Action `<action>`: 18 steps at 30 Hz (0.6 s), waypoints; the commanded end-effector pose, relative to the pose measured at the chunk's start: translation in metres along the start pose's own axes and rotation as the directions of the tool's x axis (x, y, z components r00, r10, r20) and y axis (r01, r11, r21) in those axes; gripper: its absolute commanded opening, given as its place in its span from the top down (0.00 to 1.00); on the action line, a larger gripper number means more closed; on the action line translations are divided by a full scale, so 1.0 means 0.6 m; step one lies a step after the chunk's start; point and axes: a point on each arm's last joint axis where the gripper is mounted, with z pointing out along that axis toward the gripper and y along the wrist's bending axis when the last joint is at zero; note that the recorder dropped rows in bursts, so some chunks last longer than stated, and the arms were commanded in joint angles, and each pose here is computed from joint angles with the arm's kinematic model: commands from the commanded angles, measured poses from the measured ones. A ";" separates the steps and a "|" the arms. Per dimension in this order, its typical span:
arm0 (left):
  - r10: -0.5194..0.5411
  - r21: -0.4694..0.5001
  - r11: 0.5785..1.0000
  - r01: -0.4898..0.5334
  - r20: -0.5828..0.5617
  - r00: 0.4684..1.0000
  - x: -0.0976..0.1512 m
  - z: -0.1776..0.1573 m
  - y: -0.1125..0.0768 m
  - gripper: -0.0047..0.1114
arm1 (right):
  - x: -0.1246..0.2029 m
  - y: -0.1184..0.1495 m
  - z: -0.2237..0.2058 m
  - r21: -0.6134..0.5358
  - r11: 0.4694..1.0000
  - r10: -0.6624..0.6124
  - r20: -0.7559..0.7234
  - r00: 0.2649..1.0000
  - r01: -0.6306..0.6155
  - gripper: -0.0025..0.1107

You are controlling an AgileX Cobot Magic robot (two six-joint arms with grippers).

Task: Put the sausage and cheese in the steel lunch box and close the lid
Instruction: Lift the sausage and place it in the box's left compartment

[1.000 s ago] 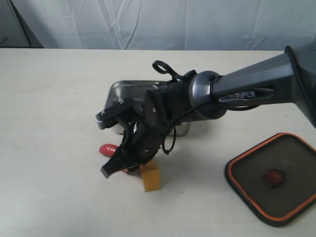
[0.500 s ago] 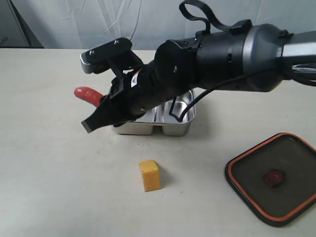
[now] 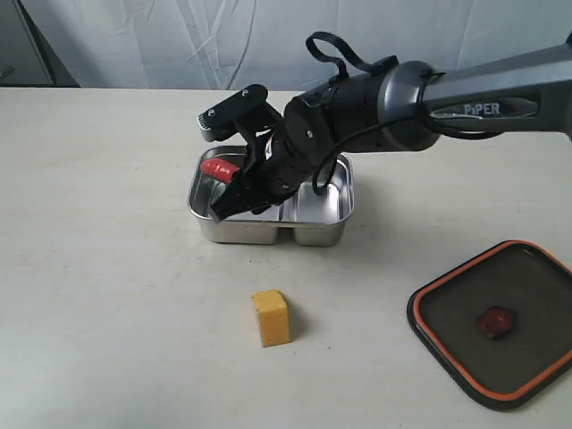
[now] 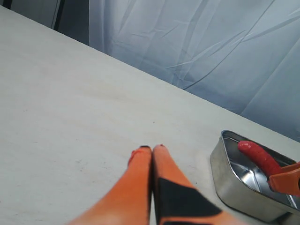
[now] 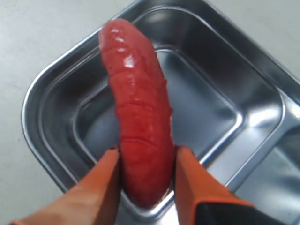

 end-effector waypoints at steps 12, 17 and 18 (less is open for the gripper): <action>0.007 0.005 1.000 -0.007 0.004 1.000 0.001 0.000 0.000 0.96 | -0.019 -0.005 -0.005 0.007 1.000 0.008 0.032 0.999 -0.008 0.47; 0.009 0.005 1.000 -0.009 0.004 1.000 0.001 0.000 0.000 0.96 | -0.031 -0.003 -0.063 -0.008 0.995 0.095 -0.009 0.995 -0.095 0.48; 0.009 0.005 1.000 -0.009 0.004 1.000 0.001 0.000 0.000 0.96 | -0.030 -0.001 -0.076 -0.018 0.994 0.108 -0.037 0.993 -0.108 0.48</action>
